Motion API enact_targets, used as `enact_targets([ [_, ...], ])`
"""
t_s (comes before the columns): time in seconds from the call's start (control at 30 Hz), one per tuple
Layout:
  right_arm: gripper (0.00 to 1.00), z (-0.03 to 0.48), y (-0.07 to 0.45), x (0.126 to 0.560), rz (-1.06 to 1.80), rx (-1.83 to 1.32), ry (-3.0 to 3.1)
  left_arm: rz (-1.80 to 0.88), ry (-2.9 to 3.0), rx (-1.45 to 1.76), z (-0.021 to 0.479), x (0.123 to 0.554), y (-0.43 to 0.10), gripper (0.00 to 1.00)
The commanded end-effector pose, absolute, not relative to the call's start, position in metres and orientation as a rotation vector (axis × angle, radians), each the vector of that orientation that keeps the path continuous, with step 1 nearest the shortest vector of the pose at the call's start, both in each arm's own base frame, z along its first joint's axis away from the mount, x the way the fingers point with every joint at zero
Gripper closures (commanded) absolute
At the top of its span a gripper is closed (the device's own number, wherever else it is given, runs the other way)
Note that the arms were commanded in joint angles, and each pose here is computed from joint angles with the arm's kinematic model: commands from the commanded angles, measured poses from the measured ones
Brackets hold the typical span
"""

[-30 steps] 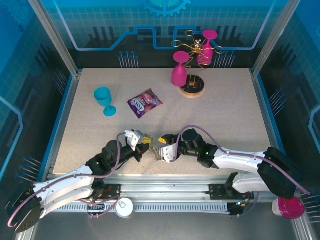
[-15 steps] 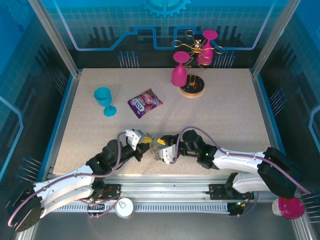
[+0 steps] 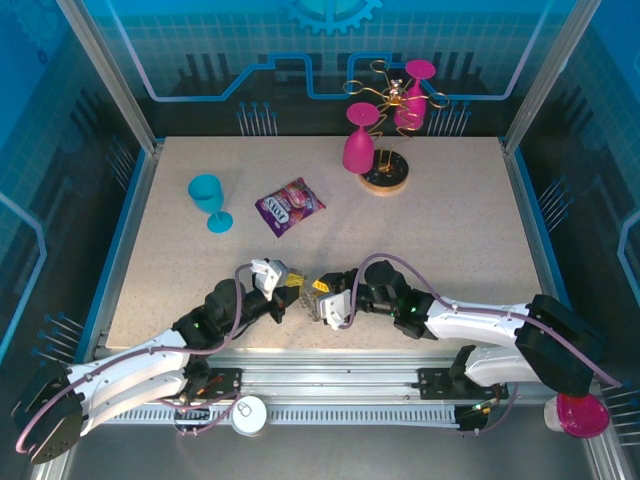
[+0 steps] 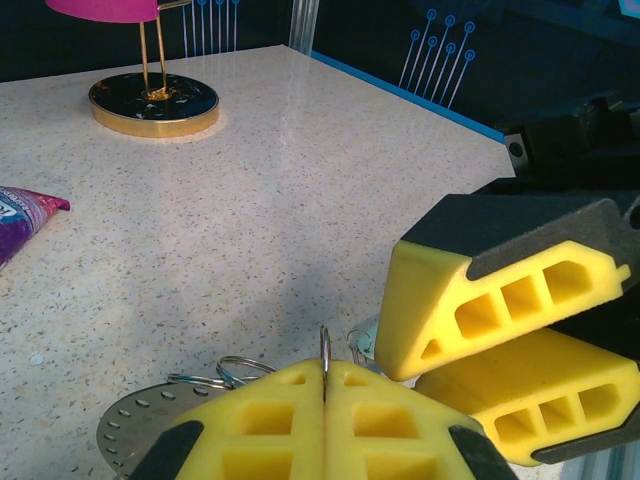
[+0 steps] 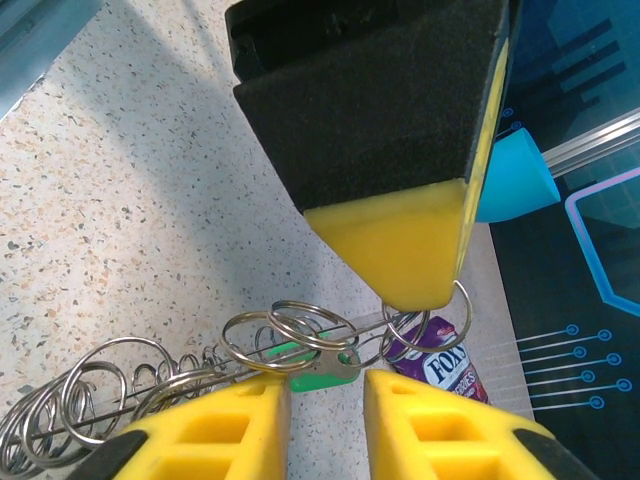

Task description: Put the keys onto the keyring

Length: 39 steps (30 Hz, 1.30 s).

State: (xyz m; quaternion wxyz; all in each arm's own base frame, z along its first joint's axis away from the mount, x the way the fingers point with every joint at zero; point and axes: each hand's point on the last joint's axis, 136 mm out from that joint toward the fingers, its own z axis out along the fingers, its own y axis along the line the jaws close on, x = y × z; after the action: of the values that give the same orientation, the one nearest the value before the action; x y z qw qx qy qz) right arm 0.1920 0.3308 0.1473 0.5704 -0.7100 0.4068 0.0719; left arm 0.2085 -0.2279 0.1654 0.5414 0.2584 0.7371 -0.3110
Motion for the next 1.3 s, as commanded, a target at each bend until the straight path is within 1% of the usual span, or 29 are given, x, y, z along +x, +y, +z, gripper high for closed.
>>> enact_targets([
  [0.0,0.75,0.152,0.338,0.187,0.168,-1.675,0.9,-0.771,1.689,0.591,0.19,0.212,-0.232,1.0],
  [0.13,0.7,0.151,0.334,0.195,0.134,-1.644,0.951,-0.764,1.69,0.584,0.189,0.213,-0.231,1.0],
  [0.27,0.69,0.158,0.322,0.199,0.122,-1.6,1.011,-0.761,1.686,0.582,0.191,0.213,-0.231,1.0],
  [0.4,0.65,0.17,0.305,0.205,0.171,-1.504,1.174,-0.761,1.683,0.58,0.192,0.213,-0.23,1.0],
  [0.47,0.62,0.182,0.299,0.204,0.279,-1.418,1.294,-0.758,1.683,0.579,0.192,0.213,-0.23,1.0],
  [0.53,0.59,0.191,0.295,0.199,0.468,-1.297,1.476,-0.756,1.682,0.575,0.193,0.213,-0.229,1.0],
  [0.67,0.58,0.204,0.295,0.195,0.818,-0.937,1.845,-0.753,1.684,0.551,0.195,0.215,-0.227,1.0],
  [0.73,0.59,0.201,0.294,0.197,0.94,-0.723,2.065,-0.753,1.689,0.538,0.194,0.216,-0.226,1.0],
  [0.8,0.6,0.199,0.297,0.195,1.03,-0.617,2.226,-0.747,1.693,0.531,0.194,0.218,-0.226,1.0],
  [1.03,0.65,0.194,0.316,0.173,1.281,-0.477,2.498,-0.722,1.715,0.467,0.195,0.226,-0.22,1.0],
  [1.13,0.65,0.202,0.323,0.164,1.332,-0.436,2.495,-0.709,1.743,0.401,0.193,0.232,-0.216,1.0],
  [1.27,0.63,0.199,0.327,0.159,1.355,-0.363,2.501,-0.68,1.795,0.299,0.189,0.242,-0.209,1.0],
])
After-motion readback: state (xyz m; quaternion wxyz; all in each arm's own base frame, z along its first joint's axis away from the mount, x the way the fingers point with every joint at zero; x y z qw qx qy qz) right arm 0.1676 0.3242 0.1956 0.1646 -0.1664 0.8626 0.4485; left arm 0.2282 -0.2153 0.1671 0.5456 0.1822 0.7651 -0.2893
